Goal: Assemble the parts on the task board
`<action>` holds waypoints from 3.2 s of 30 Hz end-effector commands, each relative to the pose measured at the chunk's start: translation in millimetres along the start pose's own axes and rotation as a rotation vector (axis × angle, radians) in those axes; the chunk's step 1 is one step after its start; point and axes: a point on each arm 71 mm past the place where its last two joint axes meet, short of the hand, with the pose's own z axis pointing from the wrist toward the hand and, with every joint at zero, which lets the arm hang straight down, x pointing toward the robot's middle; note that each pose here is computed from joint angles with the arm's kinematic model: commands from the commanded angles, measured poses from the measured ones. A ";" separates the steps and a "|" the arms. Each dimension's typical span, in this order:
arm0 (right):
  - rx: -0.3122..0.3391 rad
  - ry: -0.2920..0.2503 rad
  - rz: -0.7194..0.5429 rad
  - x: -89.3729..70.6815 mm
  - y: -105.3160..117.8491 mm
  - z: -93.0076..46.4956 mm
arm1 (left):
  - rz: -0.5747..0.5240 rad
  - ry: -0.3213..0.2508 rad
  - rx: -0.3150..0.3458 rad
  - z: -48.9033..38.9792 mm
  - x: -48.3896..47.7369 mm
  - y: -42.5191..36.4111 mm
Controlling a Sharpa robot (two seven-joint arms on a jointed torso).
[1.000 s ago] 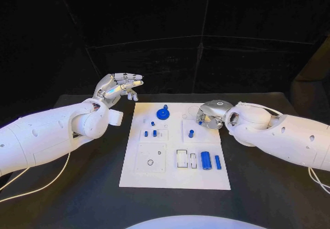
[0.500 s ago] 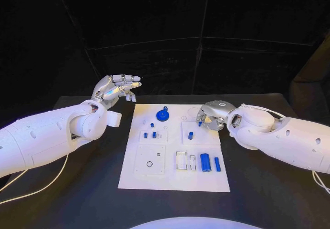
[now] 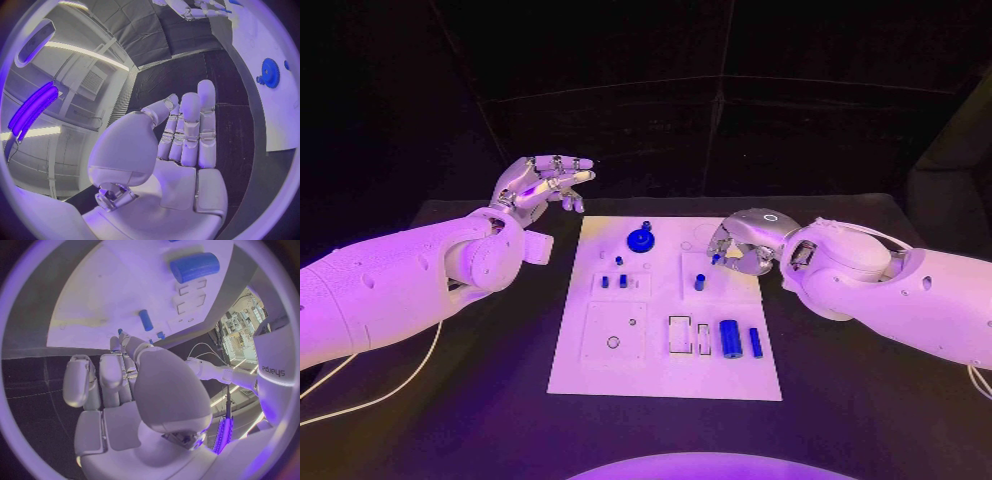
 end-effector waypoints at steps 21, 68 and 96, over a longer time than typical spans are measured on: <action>-0.214 0.013 0.085 3.9 96.0 16.6 | -0.015 0.017 0.001 -0.3 3.2 -1.7; -0.251 0.131 0.079 63.4 124.3 39.7 | -0.029 0.041 -0.007 3.3 11.4 0.6; -0.252 0.156 0.059 71.2 128.8 41.0 | -0.028 0.039 -0.010 2.8 10.0 0.6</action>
